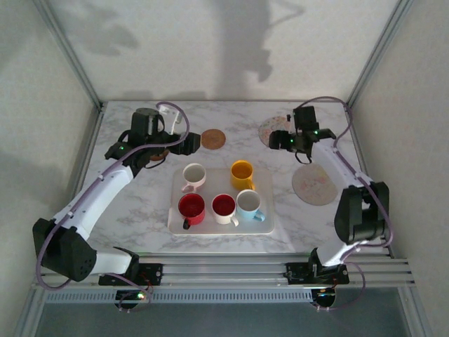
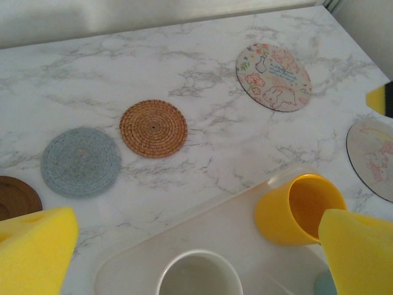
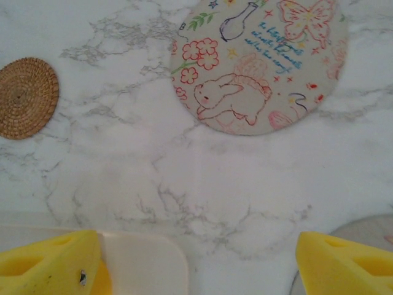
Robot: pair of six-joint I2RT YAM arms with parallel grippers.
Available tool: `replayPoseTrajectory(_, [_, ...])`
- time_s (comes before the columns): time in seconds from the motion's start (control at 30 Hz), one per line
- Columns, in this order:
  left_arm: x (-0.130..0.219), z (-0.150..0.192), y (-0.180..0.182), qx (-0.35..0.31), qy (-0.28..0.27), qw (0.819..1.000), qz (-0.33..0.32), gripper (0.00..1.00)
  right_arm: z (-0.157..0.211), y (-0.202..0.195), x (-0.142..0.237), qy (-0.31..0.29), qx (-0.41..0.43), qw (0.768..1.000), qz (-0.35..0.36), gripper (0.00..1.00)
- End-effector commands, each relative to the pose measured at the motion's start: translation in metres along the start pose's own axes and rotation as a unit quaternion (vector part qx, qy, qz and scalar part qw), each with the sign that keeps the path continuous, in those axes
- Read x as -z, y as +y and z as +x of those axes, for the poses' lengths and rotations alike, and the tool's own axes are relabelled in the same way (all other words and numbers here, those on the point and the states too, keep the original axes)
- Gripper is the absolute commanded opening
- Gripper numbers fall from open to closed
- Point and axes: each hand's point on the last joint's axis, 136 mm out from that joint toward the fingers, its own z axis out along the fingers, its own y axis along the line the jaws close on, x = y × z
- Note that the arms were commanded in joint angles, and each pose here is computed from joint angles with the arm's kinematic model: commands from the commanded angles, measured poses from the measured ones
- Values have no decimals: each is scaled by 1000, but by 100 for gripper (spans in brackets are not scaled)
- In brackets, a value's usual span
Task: Place the cup by the coaster
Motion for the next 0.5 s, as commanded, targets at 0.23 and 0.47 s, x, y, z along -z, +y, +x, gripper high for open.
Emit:
replayPoseTrajectory(0.23, [-16, 0, -2, -16, 5, 1000, 10, 100, -27, 8, -57, 45, 20, 999, -17, 85])
replayPoseTrajectory(0.47, [-21, 0, -2, -17, 8, 1000, 12, 100, -38, 0, -91, 76, 42, 996, 17, 86])
